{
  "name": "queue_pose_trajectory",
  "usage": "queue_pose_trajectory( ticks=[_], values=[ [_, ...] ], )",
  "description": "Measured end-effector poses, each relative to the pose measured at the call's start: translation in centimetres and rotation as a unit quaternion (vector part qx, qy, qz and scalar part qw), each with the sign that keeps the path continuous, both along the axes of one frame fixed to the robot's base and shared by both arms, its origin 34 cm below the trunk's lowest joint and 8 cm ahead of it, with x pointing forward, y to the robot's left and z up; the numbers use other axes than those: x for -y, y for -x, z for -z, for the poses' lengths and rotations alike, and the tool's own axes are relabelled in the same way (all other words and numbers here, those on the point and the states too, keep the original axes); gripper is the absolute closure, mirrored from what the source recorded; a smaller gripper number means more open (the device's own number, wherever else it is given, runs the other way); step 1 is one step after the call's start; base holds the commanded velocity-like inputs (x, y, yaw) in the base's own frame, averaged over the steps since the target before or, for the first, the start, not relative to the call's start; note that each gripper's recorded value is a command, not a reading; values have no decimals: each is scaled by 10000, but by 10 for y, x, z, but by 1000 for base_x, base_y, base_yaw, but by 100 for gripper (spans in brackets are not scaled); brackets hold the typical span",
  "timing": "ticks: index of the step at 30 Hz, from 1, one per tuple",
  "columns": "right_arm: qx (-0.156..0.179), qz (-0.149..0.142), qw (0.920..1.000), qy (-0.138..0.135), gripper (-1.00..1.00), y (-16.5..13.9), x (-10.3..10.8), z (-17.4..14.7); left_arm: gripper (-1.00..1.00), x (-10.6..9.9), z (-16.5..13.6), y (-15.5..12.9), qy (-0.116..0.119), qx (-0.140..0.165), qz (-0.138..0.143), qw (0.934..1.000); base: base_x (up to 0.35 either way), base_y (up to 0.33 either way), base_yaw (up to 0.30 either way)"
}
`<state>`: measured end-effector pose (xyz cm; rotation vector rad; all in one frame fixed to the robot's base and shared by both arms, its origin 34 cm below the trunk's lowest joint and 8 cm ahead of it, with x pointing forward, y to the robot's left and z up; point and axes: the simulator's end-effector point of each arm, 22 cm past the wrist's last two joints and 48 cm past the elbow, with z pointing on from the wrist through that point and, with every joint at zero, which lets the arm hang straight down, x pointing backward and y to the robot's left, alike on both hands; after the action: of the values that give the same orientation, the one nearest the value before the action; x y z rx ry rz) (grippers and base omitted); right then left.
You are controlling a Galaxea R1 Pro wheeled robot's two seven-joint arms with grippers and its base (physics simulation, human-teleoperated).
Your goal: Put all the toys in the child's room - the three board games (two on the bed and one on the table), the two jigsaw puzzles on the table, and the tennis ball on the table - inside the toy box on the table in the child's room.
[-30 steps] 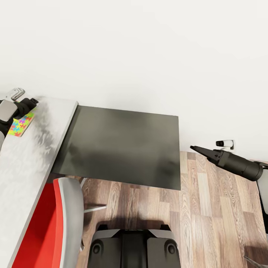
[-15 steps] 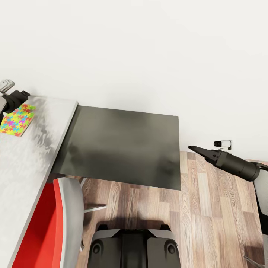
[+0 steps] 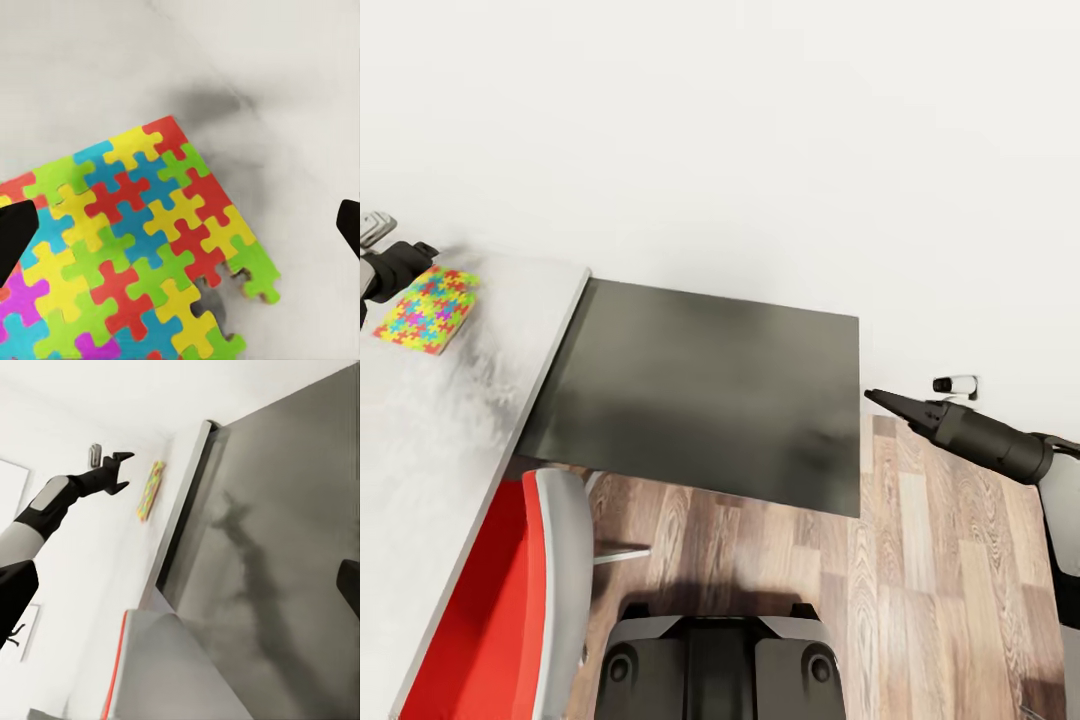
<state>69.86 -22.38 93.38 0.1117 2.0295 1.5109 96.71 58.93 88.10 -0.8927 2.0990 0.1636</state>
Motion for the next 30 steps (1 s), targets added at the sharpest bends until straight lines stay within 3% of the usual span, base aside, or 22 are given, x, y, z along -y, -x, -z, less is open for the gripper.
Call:
queue_pose_trajectory(
  ticks=[16, 30],
  values=[
    [243, 83, 9995, 177, -100, -26, 1, -12, -100, -14, 6, 13, -82, -111, -95, 9999, 0, 0, 275],
    [266, 87, 9995, 147, -100, -29, -1, -14, -100, -10, 11, 13, -84, -145, -80, 9998, 0, 0, 63]
  ],
)
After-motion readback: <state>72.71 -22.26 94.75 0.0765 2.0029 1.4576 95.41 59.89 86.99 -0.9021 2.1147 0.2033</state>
